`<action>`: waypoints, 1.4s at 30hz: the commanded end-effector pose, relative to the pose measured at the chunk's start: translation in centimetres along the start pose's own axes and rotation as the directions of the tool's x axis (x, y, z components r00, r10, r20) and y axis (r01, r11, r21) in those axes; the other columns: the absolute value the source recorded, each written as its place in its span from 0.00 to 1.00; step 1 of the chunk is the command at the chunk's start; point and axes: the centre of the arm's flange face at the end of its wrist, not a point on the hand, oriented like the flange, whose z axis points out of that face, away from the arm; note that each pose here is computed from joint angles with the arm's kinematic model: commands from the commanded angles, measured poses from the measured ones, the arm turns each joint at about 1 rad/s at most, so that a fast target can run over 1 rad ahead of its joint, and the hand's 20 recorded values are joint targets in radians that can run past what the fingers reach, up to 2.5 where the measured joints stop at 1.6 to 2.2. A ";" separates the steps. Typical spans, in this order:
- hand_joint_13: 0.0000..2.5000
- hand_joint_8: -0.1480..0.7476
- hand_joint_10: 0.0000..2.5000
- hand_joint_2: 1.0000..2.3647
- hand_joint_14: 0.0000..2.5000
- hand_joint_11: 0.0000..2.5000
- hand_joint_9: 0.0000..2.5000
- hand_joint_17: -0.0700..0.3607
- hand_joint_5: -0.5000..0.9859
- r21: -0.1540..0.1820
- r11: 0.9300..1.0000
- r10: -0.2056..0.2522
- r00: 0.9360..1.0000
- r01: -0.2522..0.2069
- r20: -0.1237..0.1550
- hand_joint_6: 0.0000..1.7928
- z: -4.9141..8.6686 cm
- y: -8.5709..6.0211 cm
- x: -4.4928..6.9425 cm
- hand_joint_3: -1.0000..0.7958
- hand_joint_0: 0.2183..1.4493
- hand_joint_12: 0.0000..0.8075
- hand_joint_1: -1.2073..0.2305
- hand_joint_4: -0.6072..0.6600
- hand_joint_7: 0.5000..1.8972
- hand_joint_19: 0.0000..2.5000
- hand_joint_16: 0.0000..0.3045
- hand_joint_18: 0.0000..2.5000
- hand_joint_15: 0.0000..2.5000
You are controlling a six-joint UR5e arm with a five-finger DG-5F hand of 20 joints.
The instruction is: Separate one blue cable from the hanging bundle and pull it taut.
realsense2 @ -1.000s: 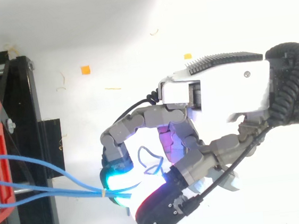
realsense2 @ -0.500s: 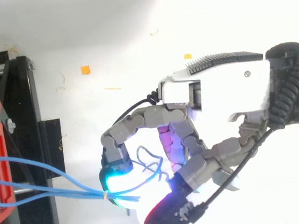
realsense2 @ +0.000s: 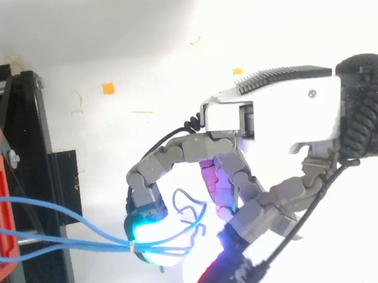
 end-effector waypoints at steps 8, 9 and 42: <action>0.61 0.33 0.01 0.00 0.01 0.17 0.82 0.48 0.44 0.002 1.000 0.001 1.000 -0.001 -0.001 0.28 -0.1 0.0 0.0 0.28 0.14 0.40 0.50 0.52 0.59 0.31 0.20 0.45 0.29; 0.59 0.30 0.01 0.00 0.01 0.18 0.81 0.45 0.44 0.002 1.000 0.001 1.000 -0.001 -0.001 0.28 -0.1 0.0 0.0 0.28 0.19 0.37 0.48 0.50 0.59 0.33 0.18 0.42 0.29; 0.57 0.26 0.01 0.00 0.01 0.22 0.80 0.36 0.44 0.008 1.000 -0.002 1.000 0.002 -0.002 0.28 -0.1 0.0 0.1 0.28 0.40 0.33 0.09 0.39 0.55 0.33 0.13 0.39 0.31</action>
